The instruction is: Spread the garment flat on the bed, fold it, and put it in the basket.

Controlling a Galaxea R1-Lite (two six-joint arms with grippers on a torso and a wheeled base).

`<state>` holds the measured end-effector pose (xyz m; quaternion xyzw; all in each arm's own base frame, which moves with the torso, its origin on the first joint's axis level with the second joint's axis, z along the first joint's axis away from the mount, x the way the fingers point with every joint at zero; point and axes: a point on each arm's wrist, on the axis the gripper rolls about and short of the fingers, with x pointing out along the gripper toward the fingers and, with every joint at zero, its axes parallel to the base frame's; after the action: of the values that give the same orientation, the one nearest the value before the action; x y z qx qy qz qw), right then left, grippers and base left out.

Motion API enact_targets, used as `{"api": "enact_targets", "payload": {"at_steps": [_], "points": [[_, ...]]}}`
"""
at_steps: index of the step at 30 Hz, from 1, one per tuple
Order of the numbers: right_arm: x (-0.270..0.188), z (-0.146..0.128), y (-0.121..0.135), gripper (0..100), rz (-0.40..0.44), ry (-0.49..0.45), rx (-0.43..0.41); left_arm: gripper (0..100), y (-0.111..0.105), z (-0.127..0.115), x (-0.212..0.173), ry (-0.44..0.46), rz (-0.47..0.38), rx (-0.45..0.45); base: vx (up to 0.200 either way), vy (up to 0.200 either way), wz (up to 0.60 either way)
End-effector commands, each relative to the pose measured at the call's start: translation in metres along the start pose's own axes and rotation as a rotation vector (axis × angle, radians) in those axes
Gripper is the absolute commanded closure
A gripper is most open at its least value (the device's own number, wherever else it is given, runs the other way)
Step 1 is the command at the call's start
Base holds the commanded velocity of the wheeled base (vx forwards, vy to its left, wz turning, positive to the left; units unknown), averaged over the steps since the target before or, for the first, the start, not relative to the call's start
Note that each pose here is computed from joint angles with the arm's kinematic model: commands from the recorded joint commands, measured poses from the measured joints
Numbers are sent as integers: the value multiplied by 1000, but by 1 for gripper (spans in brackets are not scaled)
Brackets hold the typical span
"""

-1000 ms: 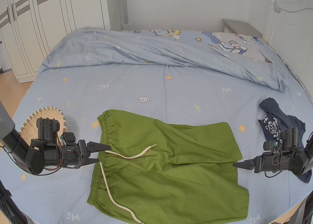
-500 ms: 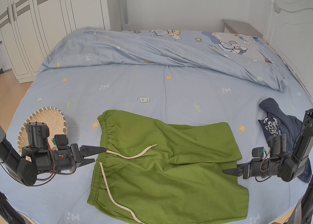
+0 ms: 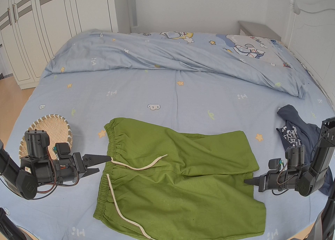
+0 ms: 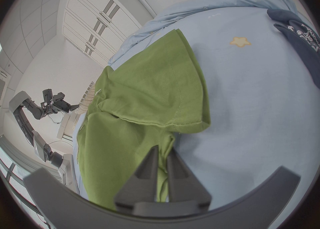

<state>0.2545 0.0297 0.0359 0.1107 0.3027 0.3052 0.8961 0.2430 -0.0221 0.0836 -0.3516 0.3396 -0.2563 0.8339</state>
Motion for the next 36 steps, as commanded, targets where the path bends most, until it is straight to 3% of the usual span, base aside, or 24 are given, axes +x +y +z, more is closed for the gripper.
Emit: {"api": "enact_targets", "payload": {"at_steps": [1, 5, 14, 26, 27, 36], "points": [[-1, 0, 0, 100, 2, -2, 0, 0, 0, 0, 0, -1, 0, 0, 0, 0, 0], [-8, 4, 3, 100, -3, -26, -11, 0, 0, 0, 0, 0, 0, -1, 0, 0, 0], [-43, 35, 15, 100, -30, -173, -1, 0, 0, -1, 0, 3, 1, -2, 0, 0, 0], [-49, 38, 9, 100, -60, -157, 27, 0, 0, -1, 0, 3, 1, -2, 0, 0, 0], [-49, 38, 9, 0, -60, -157, 27, 0, 0, -1, 0, 3, 1, -2, 0, 0, 0], [-58, 37, 5, 0, -91, -167, 42, 0, 3, 5, -2, -22, 8, -3, 0, 0, 0]]}}
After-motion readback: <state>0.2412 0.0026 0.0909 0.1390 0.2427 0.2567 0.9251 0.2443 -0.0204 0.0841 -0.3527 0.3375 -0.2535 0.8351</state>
